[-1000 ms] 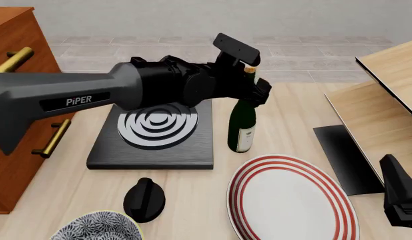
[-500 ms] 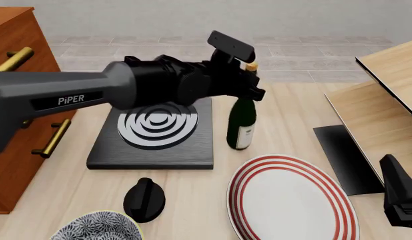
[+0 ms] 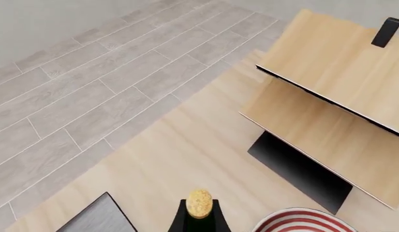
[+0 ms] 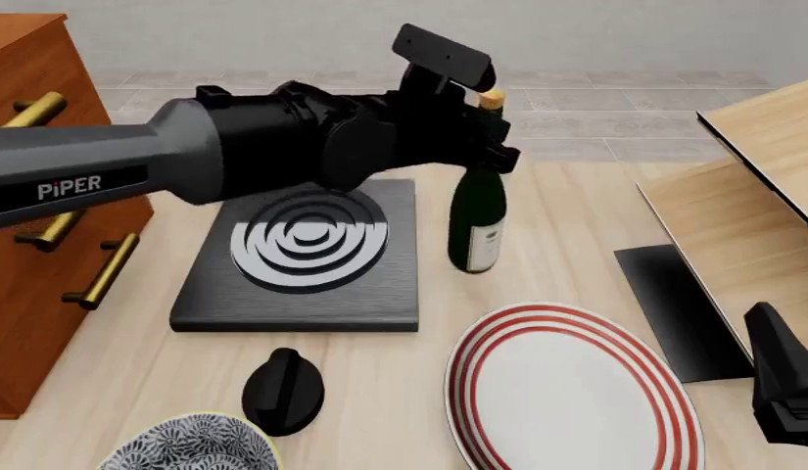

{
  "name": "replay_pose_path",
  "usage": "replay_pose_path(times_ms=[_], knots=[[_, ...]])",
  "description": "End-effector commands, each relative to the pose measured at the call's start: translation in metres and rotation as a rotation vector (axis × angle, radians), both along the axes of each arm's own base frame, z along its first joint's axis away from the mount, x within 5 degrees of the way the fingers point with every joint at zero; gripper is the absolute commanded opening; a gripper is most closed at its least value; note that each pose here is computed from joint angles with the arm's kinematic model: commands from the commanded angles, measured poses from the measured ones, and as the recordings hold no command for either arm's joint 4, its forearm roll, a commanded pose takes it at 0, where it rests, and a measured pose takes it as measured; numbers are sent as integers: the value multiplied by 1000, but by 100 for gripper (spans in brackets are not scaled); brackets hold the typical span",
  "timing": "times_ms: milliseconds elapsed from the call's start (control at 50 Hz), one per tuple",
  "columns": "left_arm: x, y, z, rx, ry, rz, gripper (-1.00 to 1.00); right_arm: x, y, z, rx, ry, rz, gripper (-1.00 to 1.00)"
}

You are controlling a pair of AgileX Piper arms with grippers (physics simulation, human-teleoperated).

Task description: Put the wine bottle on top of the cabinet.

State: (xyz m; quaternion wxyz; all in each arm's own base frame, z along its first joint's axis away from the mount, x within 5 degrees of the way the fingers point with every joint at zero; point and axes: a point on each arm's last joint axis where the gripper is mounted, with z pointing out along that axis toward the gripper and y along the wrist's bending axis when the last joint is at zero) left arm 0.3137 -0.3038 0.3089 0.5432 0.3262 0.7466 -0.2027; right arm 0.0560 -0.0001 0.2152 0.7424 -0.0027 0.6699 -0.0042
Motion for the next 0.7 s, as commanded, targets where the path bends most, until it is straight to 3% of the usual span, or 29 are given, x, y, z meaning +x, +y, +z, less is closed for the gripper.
replay_pose_path(times_ms=[20,200,440,700], knots=[[-22,3,25,-11,-47,-39,-100,0,0,0,0,0,0,100],[-28,13,46,-37,-63,-31,-100,0,0,0,0,0,0,100],[-55,24,78,-53,-84,-62,-100,0,0,0,0,0,0,100],[-68,40,96,-90,-105,-54,-100,0,0,0,0,0,0,100]])
